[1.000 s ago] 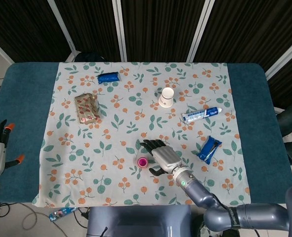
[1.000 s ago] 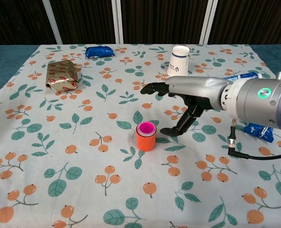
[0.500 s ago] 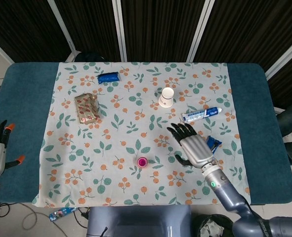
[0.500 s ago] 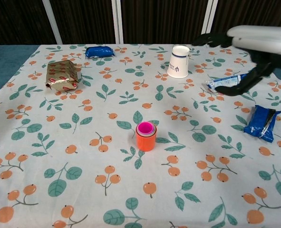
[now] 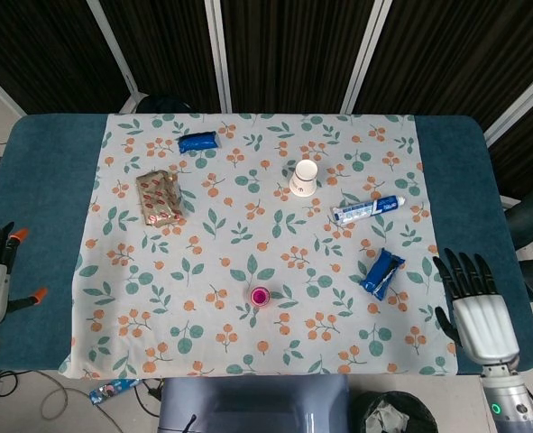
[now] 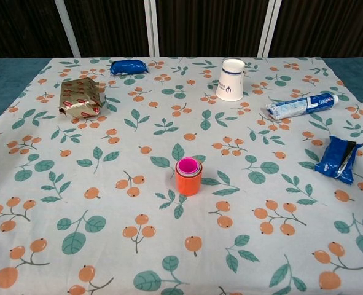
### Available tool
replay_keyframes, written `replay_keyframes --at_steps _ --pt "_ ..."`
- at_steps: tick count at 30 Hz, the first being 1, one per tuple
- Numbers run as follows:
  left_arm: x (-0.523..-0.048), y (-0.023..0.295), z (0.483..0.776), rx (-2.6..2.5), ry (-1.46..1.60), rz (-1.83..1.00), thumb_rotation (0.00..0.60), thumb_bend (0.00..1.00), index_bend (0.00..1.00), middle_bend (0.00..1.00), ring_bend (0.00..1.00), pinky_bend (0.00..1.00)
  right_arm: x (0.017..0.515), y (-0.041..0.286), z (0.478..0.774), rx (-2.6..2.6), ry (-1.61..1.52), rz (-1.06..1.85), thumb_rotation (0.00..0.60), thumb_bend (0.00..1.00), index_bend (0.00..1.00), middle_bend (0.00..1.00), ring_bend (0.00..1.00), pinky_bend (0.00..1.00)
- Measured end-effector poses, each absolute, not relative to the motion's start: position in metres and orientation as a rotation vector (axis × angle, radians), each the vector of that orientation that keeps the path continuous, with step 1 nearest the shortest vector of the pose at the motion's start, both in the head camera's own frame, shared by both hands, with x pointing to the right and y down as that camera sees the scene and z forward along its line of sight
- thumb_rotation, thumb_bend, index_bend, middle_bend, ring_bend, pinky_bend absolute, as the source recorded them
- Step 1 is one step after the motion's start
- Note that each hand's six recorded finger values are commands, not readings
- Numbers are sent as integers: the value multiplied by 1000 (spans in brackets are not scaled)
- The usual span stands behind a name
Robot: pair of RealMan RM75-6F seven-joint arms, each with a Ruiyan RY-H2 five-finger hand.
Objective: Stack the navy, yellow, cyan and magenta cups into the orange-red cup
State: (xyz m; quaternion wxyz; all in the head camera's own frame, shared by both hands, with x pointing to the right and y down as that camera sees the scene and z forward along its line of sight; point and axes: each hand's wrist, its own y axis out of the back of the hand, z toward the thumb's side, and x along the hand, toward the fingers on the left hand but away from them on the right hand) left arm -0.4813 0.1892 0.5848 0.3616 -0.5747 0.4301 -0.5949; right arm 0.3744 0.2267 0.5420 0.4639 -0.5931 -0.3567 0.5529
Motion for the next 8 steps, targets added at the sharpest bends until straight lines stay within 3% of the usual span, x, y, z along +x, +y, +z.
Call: replay_keyframes --at_steps 8 --pt "-481 194 582 -1477 1096 -1541 600 88 121 0 0 0 392 238 550 -1419 -877 1358 600 435 0 0 0 61"
